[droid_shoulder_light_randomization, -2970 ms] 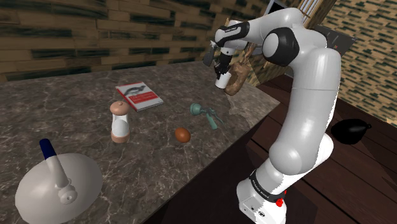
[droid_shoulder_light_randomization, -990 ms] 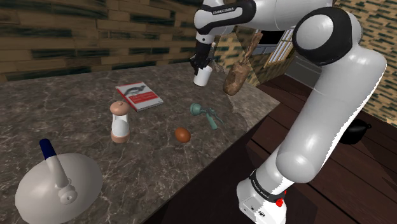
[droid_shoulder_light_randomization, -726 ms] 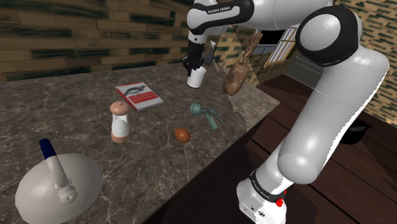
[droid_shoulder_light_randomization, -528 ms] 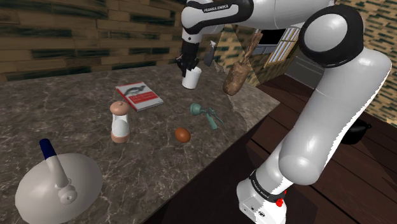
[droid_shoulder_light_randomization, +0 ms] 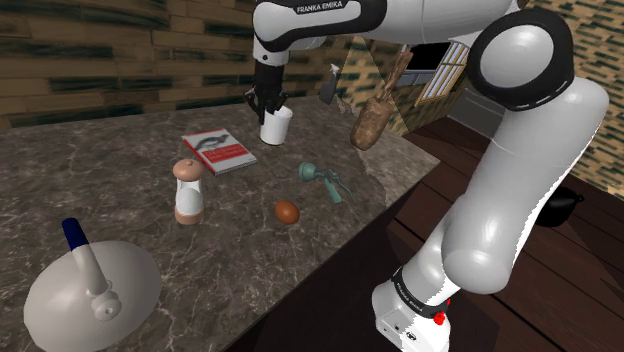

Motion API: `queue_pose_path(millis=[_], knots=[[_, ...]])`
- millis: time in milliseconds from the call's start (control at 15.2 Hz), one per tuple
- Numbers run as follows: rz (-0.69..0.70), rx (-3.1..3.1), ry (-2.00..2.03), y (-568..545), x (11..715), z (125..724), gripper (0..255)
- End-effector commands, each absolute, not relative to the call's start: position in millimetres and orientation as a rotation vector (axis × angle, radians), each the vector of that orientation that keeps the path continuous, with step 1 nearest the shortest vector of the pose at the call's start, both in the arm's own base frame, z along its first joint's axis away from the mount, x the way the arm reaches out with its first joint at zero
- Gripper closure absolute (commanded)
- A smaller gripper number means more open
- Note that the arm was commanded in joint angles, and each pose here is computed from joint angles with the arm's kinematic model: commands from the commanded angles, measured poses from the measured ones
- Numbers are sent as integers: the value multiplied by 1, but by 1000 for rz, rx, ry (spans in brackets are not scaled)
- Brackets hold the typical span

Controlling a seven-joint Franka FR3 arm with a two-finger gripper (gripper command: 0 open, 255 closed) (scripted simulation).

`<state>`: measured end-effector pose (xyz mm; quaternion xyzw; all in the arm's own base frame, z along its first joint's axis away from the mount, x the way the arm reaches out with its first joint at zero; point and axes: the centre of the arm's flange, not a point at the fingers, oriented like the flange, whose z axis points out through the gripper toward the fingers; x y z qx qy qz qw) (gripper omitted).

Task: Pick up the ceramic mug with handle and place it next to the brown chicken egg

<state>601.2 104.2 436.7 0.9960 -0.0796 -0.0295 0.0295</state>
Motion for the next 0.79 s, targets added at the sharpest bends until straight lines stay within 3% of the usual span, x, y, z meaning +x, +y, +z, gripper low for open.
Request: queue_pose_path(millis=[0,726], knots=[[-90,3071,-248,120,601,431,255],[-90,3071,-248,120,601,373,255]])
